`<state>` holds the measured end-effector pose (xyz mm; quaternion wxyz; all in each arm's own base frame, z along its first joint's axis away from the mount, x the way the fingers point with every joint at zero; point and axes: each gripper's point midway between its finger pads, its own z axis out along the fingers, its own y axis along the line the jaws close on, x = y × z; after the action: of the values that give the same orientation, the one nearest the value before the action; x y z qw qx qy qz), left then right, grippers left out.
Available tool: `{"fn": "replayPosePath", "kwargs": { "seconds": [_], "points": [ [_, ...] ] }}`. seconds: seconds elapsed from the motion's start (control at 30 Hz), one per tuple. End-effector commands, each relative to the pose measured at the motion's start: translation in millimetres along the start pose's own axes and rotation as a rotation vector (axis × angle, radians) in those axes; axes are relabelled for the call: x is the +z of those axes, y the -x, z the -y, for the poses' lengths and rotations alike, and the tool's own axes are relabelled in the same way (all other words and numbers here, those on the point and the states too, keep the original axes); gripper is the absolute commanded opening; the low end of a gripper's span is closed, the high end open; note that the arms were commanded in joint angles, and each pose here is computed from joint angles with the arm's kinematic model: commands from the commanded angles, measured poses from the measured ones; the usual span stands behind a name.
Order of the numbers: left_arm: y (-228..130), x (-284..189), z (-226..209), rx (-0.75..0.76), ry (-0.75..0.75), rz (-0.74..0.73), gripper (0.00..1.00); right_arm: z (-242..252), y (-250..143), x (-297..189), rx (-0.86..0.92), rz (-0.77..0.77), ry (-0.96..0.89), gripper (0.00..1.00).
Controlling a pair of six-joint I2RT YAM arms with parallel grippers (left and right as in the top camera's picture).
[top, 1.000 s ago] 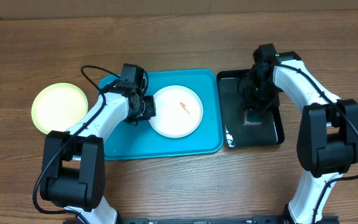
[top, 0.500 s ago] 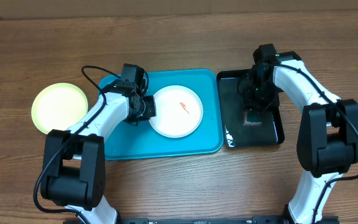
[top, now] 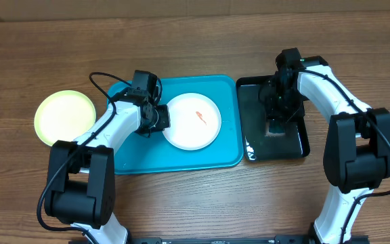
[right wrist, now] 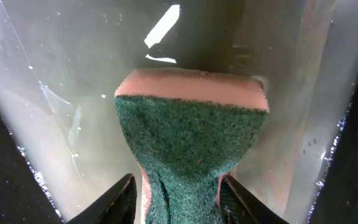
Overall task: Clean dirty plates on tray and stack at the side
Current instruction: 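Grasp the green sponge in the black tray with the right gripper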
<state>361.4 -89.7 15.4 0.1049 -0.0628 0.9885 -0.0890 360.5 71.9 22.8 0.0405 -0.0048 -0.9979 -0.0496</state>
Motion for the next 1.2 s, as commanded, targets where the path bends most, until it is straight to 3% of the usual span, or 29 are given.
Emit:
{"fn": "replayPosePath", "kwargs": {
  "seconds": [0.0, 0.3, 0.37, 0.43, 0.5, 0.93, 1.0, 1.1, 1.17],
  "points": [
    [-5.3, 6.3, 0.7, 0.009, -0.007, -0.021, 0.08, -1.5, -0.2, -8.4, -0.001, 0.02, 0.012, 0.41],
    [-2.2, 6.2, 5.3, 0.011, -0.031, -0.01, 0.05, -1.6, 0.1, -8.4, -0.001, 0.021, 0.012, 0.15],
    [-1.8, 6.1, 6.8, 0.012, -0.039, -0.009, 0.05, -1.5, -0.1, -8.4, -0.001, 0.021, 0.012, 0.16],
    [-1.9, 6.1, 6.7, 0.012, -0.039, -0.009, 0.07, -1.5, -1.0, -8.4, 0.0, 0.017, 0.012, 0.32],
    [-1.9, 6.1, 6.7, 0.012, -0.039, -0.009, 0.08, -1.3, -2.1, -8.4, 0.001, 0.012, 0.011, 0.39],
    [-1.6, 6.1, 6.9, 0.012, -0.039, -0.008, 0.09, 0.7, -8.1, 1.9, 0.002, -0.002, 0.009, 0.33],
    [-1.1, 6.1, 7.0, 0.012, -0.04, -0.006, 0.09, 1.3, -9.3, 4.8, 0.003, -0.004, 0.008, 0.27],
    [-0.7, 6.0, 7.3, 0.012, -0.041, -0.004, 0.04, 0.5, -7.8, -1.5, -0.002, -0.002, 0.008, 0.07],
    [-0.5, 6.1, 8.2, 0.013, -0.046, -0.004, 0.04, -0.6, -5.7, -9.8, -0.002, 0.001, 0.008, 0.04]
  ]
}}
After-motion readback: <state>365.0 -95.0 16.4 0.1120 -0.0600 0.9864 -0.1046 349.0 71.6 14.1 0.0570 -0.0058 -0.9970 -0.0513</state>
